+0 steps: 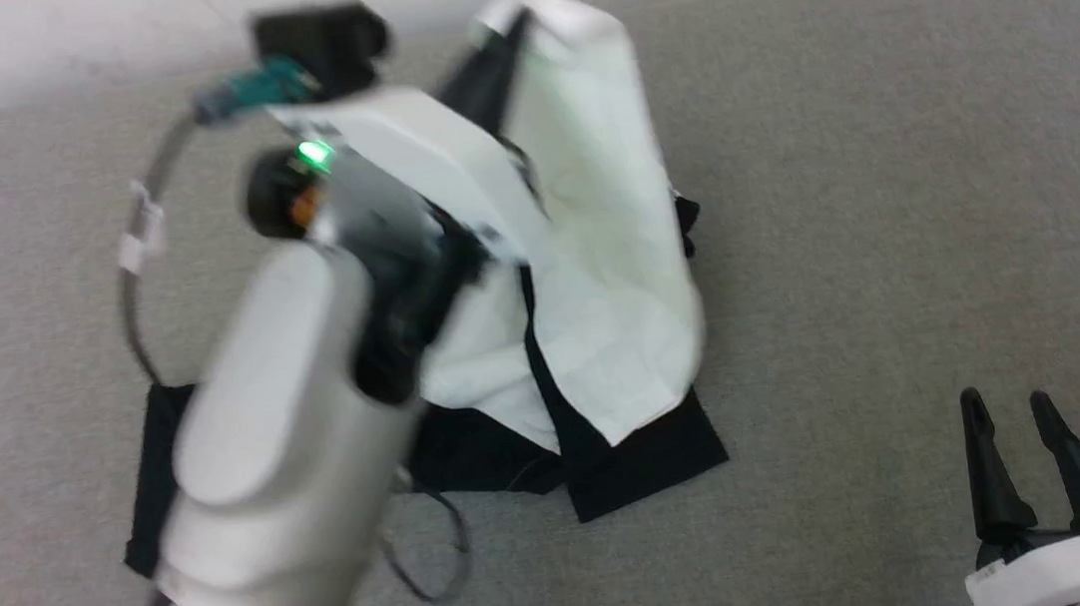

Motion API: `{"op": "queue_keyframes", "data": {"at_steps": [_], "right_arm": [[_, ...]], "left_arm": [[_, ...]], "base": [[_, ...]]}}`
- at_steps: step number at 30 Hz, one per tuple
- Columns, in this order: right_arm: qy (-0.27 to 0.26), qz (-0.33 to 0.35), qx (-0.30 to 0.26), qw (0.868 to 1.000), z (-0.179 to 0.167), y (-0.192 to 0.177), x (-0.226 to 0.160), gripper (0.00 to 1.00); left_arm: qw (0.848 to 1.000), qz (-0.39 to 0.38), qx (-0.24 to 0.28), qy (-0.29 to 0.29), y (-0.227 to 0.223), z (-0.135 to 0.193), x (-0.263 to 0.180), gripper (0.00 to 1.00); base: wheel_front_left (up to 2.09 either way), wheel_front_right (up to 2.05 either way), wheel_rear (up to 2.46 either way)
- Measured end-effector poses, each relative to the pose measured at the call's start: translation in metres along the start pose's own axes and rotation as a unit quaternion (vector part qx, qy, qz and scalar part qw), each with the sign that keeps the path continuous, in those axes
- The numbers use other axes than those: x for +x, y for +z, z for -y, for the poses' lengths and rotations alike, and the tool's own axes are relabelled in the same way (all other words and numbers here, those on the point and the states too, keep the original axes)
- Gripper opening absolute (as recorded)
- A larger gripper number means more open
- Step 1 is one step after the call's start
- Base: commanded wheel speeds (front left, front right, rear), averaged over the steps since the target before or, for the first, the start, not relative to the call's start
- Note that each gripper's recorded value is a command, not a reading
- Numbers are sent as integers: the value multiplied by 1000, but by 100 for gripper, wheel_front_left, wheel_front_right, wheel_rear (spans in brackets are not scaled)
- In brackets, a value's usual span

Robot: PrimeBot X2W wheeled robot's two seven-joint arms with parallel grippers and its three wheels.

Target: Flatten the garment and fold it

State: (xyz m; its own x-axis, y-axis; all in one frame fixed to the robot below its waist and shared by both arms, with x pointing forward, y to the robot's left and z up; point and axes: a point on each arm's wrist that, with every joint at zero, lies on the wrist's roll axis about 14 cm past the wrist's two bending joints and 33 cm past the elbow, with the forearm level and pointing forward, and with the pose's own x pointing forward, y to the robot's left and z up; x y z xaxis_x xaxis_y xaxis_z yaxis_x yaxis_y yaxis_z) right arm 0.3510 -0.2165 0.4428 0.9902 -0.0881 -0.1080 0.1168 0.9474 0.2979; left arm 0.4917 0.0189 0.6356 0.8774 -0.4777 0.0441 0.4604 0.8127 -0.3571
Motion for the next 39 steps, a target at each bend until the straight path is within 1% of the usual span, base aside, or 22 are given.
{"op": "queue_keyframes", "data": {"at_steps": [1, 3, 5, 7, 11, 15, 19, 24, 27, 28, 29, 31, 34, 39], "right_arm": [[-3, 0, 0, 1000, 2, 0, 0, 100], [-9, -1, -1, 1000, 5, -1, 2, 100], [-16, -3, -1, 1000, 9, -2, 2, 100], [-25, -5, 1, 1000, 14, -3, 3, 100], [-45, -13, 2, 999, 26, -8, 5, 100], [-65, -23, 0, 998, 38, -14, 9, 100], [-79, -37, 2, 996, 45, -24, 11, 100], [-98, -52, 3, 994, 56, -33, 10, 100], [-113, -61, -1, 992, 64, -38, 6, 100], [-118, -64, -3, 991, 67, -39, 5, 100], [-123, -66, -5, 990, 70, -40, 4, 100], [-132, -71, -8, 989, 76, -42, 2, 100], [-136, -77, -11, 988, 79, -45, 1, 100], [-127, -75, -17, 989, 75, -44, 4, 100]], "left_arm": [[1000, 3, 4, 14, 6, -13, 6, 0], [999, 11, 32, 40, 17, -37, 17, 0], [997, 14, 44, 66, 25, -62, 26, 0], [994, 12, 66, 88, 26, -86, 34, 0], [989, 1, 76, 126, 15, -129, 48, 0], [984, -55, 103, 131, -25, -157, 62, 0], [974, -122, 134, 134, -73, -182, 70, 0], [950, -197, 187, 151, -121, -219, 71, 0], [938, -243, 194, 152, -152, -232, 70, 0], [936, -255, 188, 153, -162, -233, 70, 21], [936, -262, 178, 155, -169, -235, 71, 100], [939, -256, 169, 157, -176, -235, 75, 100], [947, -248, 140, 150, -180, -228, 80, 100], [957, -229, 125, 125, -169, -209, 83, 100]], "base": [[0, 0, 0], [0, 0, 0], [0, 0, 0], [0, 0, 0], [0, 0, 0], [0, 0, 0], [0, 0, 0], [0, 0, 0], [0, 0, 0], [0, 0, 0], [0, 0, 0], [0, 0, 0], [0, 0, 0], [0, 0, 0]]}}
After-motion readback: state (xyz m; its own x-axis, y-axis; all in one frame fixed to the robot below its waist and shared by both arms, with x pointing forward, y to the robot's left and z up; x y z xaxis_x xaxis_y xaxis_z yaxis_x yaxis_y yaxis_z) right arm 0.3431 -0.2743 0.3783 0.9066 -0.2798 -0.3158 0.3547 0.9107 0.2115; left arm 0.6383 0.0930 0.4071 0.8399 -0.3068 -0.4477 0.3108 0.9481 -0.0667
